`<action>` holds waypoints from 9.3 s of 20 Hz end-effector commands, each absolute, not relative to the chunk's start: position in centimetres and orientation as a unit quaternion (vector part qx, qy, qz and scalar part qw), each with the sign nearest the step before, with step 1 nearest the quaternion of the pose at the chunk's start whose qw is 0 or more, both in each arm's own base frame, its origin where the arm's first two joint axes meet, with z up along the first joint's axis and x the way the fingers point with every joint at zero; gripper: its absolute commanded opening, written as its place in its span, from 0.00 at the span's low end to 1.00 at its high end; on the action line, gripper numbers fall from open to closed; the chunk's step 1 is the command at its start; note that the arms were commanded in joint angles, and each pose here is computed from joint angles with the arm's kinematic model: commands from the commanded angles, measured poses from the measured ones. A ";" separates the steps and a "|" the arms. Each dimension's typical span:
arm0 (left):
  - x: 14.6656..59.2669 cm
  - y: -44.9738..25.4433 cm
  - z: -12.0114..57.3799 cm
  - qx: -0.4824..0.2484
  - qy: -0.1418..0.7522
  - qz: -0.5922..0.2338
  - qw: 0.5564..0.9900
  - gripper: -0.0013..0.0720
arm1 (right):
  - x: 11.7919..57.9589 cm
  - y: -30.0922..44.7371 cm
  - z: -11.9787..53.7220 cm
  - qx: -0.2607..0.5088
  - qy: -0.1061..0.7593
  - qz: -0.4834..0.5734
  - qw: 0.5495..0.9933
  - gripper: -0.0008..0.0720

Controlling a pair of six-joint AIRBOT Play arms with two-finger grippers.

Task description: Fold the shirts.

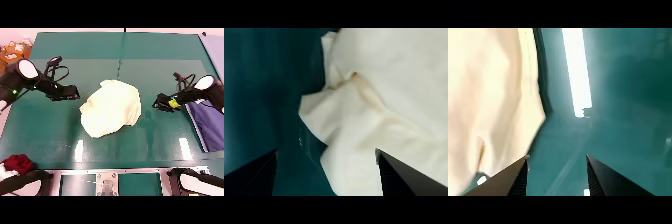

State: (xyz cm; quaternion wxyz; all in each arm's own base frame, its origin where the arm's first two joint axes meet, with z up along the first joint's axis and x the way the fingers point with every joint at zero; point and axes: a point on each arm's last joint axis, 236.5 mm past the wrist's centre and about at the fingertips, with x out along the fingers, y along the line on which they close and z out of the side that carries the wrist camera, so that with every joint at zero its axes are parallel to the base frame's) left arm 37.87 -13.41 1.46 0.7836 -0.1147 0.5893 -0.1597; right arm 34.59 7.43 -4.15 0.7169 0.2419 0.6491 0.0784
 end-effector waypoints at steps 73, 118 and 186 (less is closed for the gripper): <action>36.4 -13.8 5.9 -0.042 0.673 -0.267 0.689 0.04 | 27.9 3.6 -10.2 0.368 0.659 0.036 0.655 0.57; 29.9 -2.2 44.2 0.029 0.124 -0.043 0.991 0.04 | 30.4 2.4 46.6 0.251 0.049 0.144 0.956 0.03; 36.8 -8.8 -4.2 -0.005 0.766 -0.192 0.614 0.74 | 42.9 -10.6 -3.9 0.285 0.643 0.024 0.710 0.46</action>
